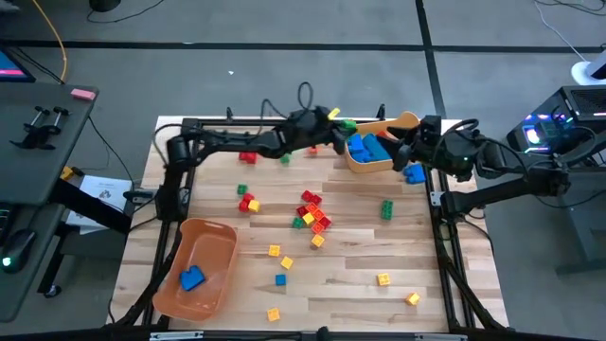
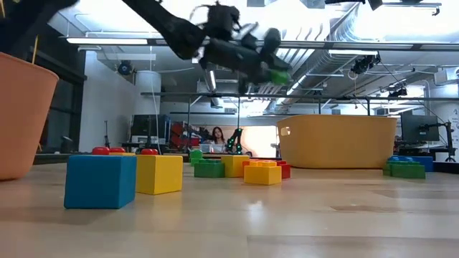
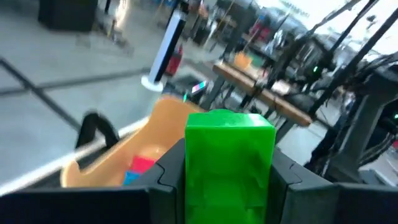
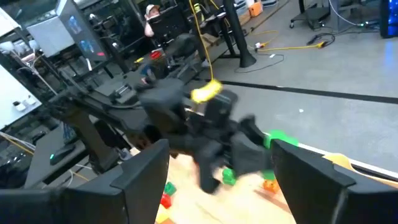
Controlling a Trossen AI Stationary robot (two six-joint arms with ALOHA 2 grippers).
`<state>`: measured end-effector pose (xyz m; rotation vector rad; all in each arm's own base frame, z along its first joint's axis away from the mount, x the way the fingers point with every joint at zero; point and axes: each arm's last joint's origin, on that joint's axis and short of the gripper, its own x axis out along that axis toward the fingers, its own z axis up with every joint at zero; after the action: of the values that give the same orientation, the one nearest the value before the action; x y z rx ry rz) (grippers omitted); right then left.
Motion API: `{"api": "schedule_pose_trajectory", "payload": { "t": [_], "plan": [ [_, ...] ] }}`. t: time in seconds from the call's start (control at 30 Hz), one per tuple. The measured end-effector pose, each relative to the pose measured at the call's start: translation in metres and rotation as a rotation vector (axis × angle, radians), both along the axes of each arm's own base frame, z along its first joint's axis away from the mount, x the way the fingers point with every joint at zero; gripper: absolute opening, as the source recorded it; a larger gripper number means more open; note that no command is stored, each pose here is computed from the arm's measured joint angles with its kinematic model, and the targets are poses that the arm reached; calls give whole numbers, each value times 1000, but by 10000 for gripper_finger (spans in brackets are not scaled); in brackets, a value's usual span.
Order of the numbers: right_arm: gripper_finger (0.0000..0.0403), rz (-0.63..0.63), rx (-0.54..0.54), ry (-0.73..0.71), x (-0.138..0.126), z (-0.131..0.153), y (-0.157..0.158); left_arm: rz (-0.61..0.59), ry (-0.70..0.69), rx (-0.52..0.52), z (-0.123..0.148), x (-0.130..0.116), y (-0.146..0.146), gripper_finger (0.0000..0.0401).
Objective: Sort blocks by size
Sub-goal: Remove the green game piece from the orange bin and put it into the yellow bin
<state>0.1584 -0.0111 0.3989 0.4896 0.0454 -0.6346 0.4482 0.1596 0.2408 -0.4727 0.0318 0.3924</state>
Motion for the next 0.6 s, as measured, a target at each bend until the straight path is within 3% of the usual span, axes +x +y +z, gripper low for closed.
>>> {"api": "schedule_pose_trajectory", "payload": {
  "t": [0.13,0.3,0.47,0.53,0.6],
  "plan": [
    [275,-14,12,-4,2,-1,0,-10,80,-42,-9,25,9,102],
    [275,-18,28,-12,3,-1,0,-23,92,18,-1,48,17,102],
    [275,-18,29,-12,3,-1,0,-42,145,95,-14,60,21,102],
    [275,-18,28,-11,2,-1,0,-49,162,103,-18,61,20,124],
    [275,-18,27,-9,2,-1,0,-53,166,106,-17,61,19,173]
  ]
}}
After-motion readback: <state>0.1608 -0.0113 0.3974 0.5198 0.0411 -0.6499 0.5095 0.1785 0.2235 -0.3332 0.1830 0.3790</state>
